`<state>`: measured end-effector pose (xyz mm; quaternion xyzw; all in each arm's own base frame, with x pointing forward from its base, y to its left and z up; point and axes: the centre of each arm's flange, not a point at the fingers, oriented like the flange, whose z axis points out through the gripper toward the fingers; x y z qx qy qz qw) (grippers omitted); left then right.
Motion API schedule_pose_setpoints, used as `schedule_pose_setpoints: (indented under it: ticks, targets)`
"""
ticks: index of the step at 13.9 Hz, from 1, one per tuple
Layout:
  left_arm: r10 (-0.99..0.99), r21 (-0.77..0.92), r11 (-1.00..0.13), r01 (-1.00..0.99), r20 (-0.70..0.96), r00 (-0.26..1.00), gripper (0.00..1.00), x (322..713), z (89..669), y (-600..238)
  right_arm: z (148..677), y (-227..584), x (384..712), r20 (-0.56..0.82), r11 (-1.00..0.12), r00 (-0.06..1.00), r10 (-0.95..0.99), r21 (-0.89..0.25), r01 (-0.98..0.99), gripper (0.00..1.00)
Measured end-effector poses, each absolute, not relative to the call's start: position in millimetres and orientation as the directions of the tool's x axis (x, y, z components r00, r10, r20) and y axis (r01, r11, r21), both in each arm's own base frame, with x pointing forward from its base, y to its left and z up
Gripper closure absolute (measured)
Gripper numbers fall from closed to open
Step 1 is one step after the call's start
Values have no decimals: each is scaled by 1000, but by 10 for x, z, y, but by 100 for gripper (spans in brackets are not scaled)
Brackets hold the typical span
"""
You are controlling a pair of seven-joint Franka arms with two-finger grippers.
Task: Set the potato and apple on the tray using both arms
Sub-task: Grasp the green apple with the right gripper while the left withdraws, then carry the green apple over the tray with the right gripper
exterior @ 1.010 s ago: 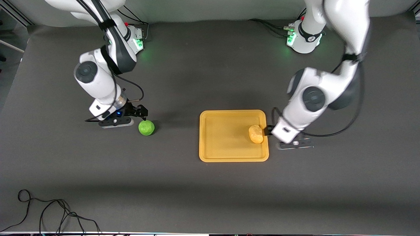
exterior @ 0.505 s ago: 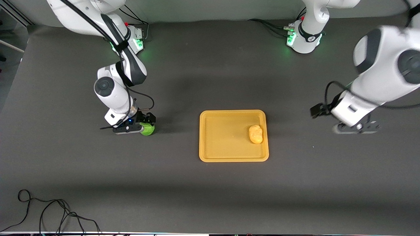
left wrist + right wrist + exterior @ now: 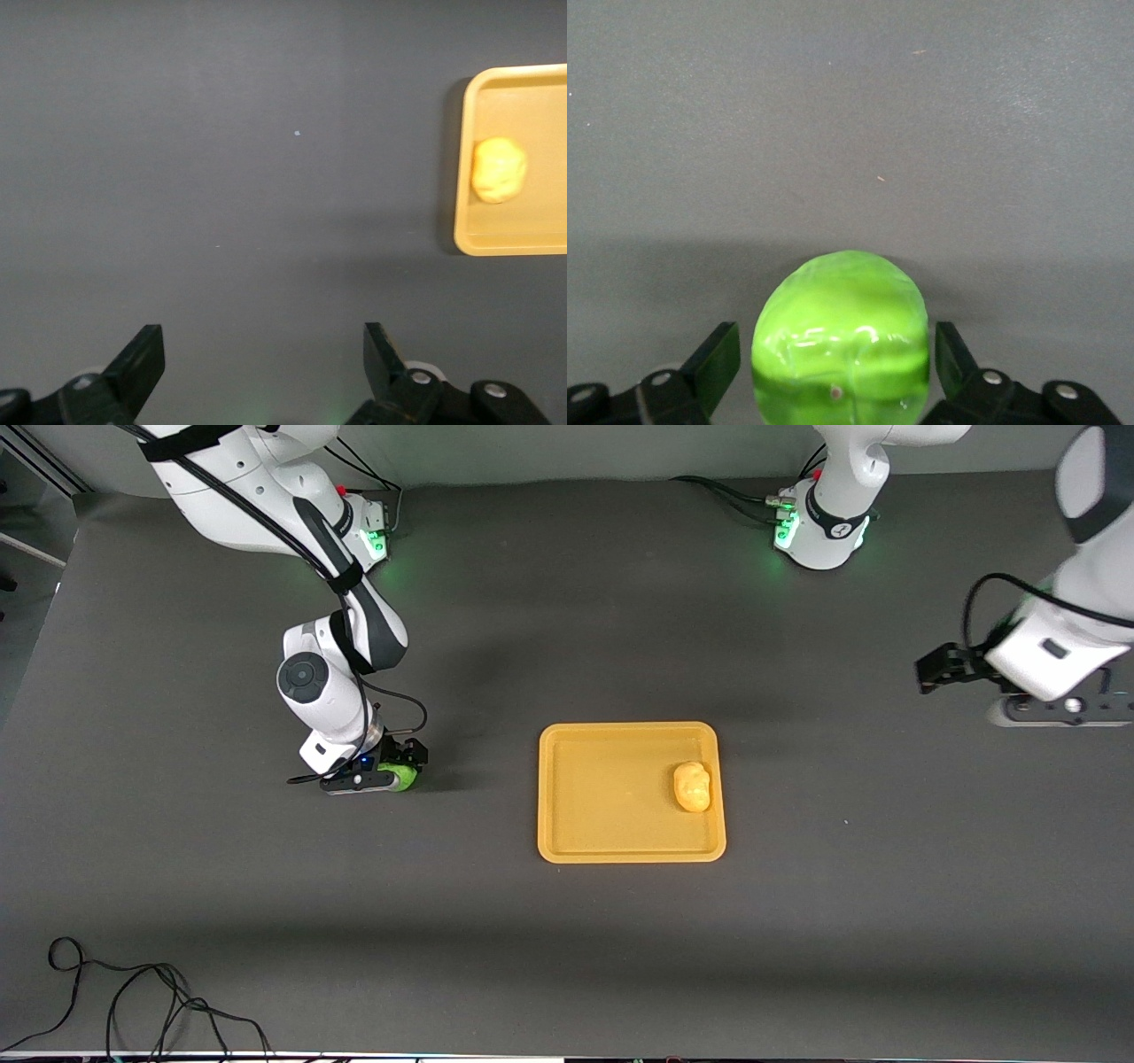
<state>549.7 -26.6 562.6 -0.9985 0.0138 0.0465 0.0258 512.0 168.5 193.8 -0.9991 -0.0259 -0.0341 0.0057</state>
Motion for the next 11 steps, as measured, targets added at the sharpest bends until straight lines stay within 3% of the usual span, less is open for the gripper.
schedule_pose_setpoints:
  ticks: [1, 4, 8, 11]
  targets:
    - [-29, -48, -998, -34, -98, 995, 0, 5494, 5630, -153, 1936, 1681, 5120, 67, -999, 997, 49, -10, 50, 4]
    - [-38, -44, -998, -42, -97, 995, 0, 5470, 5662, 9, 1958, 1668, 5129, 64, -1000, 998, 22, -12, 22, 27]
    - [-35, -46, -998, -39, -93, 995, 0, 5440, 5705, 28, 2379, 1630, 5314, 64, -1000, 998, 1, -14, 2, 27]
    - [-31, -48, -998, -36, -85, 996, 0, 5393, 5766, 46, 3452, 1668, 5607, -1, -1000, 1000, -8, -10, -8, 27]
